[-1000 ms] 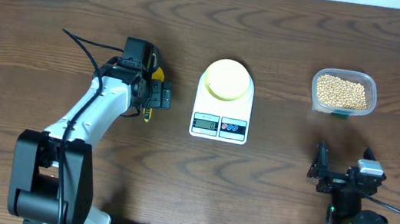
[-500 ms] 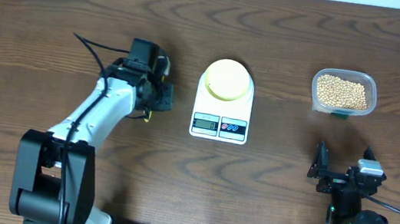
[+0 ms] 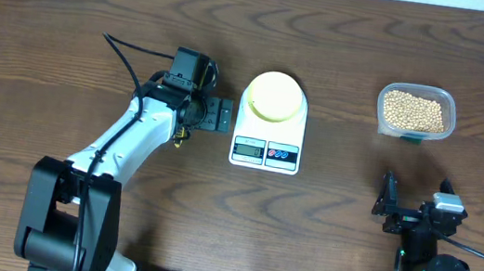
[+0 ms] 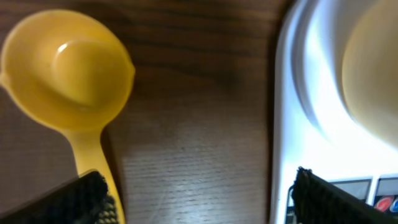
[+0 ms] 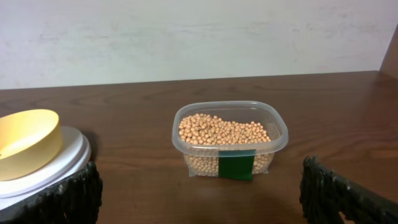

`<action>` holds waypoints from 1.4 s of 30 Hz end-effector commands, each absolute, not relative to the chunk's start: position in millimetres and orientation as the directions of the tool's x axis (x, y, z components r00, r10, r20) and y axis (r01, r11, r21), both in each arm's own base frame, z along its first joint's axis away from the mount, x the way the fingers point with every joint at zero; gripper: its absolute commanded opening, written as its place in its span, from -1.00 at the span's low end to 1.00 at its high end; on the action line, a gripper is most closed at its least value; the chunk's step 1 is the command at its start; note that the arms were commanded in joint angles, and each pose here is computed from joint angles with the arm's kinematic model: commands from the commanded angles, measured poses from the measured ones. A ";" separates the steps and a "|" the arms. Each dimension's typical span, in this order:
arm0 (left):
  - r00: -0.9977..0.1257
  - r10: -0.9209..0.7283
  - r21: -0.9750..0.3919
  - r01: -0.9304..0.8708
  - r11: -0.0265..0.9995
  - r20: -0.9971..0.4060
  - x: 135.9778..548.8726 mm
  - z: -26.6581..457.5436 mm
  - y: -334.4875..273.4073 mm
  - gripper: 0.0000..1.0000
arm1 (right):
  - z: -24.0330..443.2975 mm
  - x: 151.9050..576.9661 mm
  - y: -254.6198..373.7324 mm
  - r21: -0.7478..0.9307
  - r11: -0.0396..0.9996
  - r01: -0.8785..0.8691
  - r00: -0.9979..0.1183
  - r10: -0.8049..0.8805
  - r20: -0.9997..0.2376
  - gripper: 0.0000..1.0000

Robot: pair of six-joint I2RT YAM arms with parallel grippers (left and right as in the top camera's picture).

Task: Scoop item into bowl and weigh 50g on scale
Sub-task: 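Lower the left gripper and close it on the scoop handle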

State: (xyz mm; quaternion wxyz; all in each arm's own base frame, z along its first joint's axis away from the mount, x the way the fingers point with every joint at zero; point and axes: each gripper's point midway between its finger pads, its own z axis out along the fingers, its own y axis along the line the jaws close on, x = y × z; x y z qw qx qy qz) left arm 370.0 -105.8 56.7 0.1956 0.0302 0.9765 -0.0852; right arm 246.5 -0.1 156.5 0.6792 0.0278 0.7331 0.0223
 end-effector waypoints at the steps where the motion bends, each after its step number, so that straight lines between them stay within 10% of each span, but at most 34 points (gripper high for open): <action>1: -0.922 0.031 -0.049 0.054 0.997 -0.386 372.8 43.8 -86.9 0.95 | 156.2 246.3 -1.1 0.080 0.997 0.016 -0.075 0.081 -0.994 0.99; 30: -0.956 -0.008 0.008 -0.011 1.000 -0.293 372.9 -7.3 -61.1 0.96 | 156.2 246.3 -1.1 0.080 0.997 0.016 -0.075 0.081 -0.994 0.99; 34: -0.963 -0.006 0.014 -0.010 1.000 -0.268 369.6 -17.0 -60.4 0.15 | 156.2 246.3 -1.1 0.080 0.997 0.016 -0.075 0.081 -0.994 0.99; 42: -0.965 -0.006 0.015 -0.010 1.000 -0.261 369.2 -21.3 -60.4 0.10 | 156.2 246.3 -1.1 0.080 0.997 0.016 -0.075 0.081 -0.994 0.99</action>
